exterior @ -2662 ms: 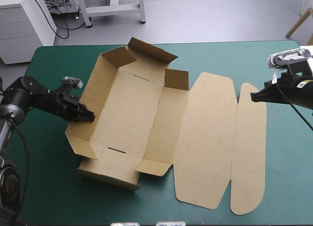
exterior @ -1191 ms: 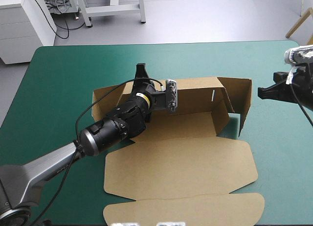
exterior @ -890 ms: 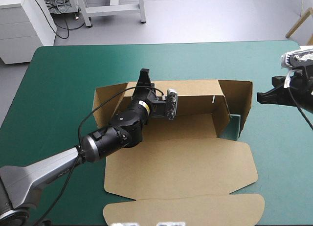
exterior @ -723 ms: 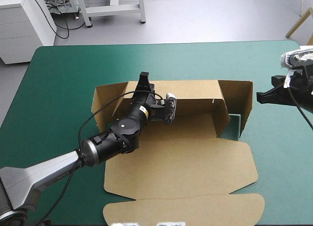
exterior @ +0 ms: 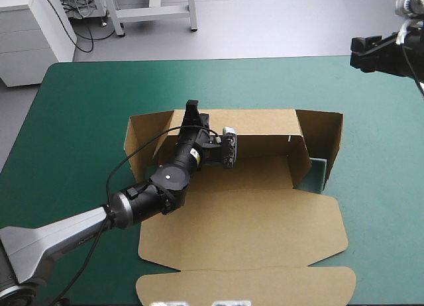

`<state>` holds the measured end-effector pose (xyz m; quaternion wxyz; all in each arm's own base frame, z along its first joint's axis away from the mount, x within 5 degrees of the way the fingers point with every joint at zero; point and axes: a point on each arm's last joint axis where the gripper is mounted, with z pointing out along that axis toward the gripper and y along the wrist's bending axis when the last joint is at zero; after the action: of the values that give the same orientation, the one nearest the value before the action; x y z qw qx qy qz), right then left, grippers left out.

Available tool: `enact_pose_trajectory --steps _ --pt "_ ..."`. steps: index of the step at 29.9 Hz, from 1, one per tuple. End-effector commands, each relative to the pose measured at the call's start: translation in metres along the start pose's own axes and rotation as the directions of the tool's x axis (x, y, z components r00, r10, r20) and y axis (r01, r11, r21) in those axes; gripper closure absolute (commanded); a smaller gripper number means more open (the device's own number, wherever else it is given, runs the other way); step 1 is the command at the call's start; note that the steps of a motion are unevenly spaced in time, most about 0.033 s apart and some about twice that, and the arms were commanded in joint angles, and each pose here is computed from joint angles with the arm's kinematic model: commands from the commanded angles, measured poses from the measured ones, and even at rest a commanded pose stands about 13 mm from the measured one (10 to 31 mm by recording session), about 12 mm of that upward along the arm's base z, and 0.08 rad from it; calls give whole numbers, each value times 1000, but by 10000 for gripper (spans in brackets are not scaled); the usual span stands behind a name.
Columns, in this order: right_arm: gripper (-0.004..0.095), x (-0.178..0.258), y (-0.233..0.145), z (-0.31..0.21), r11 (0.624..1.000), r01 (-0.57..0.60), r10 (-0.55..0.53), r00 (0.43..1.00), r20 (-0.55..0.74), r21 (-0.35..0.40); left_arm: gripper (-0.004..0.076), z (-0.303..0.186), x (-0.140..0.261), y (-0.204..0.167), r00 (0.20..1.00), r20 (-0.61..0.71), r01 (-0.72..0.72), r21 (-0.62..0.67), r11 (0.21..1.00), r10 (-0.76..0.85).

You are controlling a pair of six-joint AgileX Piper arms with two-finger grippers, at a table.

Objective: Fold the box

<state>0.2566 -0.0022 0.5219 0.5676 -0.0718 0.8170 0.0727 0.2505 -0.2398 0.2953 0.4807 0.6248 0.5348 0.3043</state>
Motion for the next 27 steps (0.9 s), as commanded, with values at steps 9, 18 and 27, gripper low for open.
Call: enact_pose_trajectory --steps 9,18,27 --pt "235 14 -26 119 976 -174 144 966 -215 -129 734 -7 0 10 999 3 55 -26 998 -55" --pt "237 74 -40 191 952 -265 154 850 -503 -156 734 -7 0 10 999 5 47 -31 998 -46" --pt "237 110 -42 200 949 -287 152 776 -613 -128 734 -7 0 10 999 4 47 -31 998 -46"
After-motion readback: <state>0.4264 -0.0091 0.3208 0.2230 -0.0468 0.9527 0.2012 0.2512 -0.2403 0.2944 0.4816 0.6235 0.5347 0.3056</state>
